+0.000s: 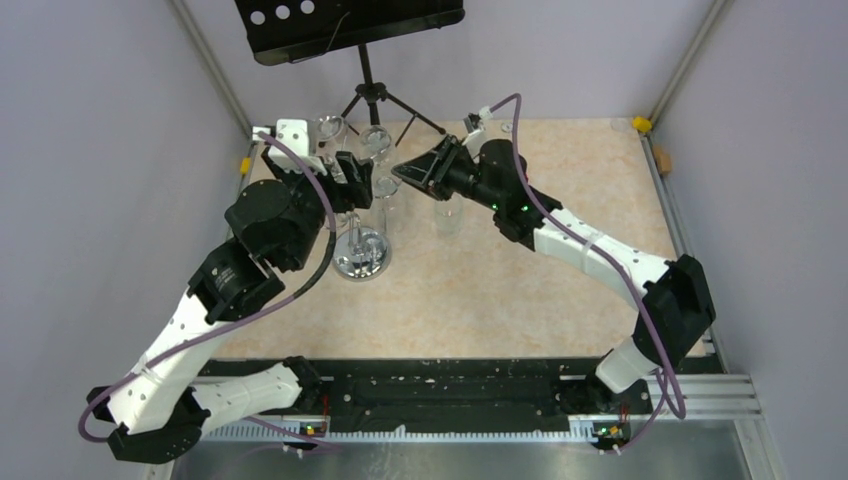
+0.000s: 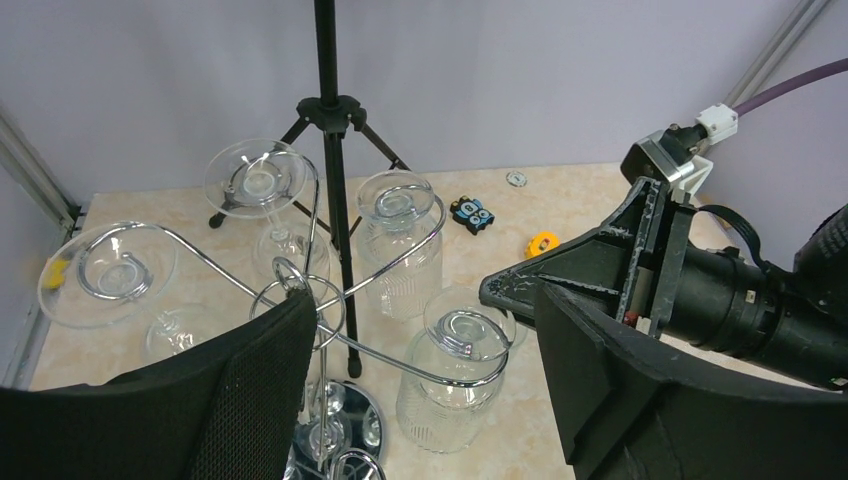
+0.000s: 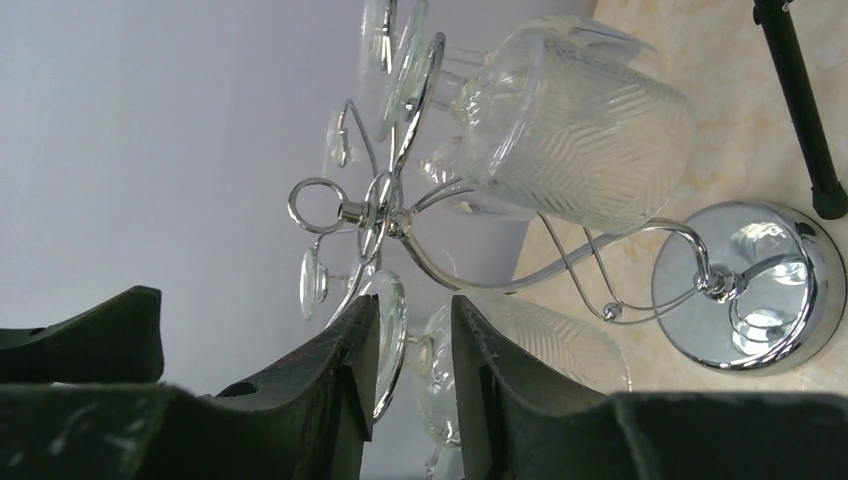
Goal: Take the wine glass off the wine glass rack
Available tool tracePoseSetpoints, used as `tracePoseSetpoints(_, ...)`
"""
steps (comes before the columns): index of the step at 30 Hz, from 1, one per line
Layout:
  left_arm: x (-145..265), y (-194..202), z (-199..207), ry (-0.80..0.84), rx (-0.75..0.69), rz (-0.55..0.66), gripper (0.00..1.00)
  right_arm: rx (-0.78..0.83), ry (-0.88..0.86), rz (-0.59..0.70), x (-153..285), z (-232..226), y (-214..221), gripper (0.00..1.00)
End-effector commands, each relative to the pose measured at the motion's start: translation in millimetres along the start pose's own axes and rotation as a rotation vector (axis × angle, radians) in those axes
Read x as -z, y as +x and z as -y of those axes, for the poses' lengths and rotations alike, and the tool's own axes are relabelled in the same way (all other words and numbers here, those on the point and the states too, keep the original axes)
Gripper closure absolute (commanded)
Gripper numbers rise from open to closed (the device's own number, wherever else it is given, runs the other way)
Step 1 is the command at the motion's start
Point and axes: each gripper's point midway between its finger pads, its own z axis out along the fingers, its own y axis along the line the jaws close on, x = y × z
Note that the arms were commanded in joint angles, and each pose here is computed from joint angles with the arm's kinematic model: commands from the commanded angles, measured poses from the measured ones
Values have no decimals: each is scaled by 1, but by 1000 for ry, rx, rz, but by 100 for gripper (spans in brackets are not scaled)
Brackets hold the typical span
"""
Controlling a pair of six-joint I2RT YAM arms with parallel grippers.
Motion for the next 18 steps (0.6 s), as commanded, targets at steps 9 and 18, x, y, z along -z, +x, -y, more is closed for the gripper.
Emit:
tracePoseSetpoints(9,-4,2,3,6,-4,-3,20,36,-155,-14,24,-51,-1,63)
tracePoseSetpoints(18,-3,0,3,5,1,-1,19,29,-135,-49,20,-46,4,75)
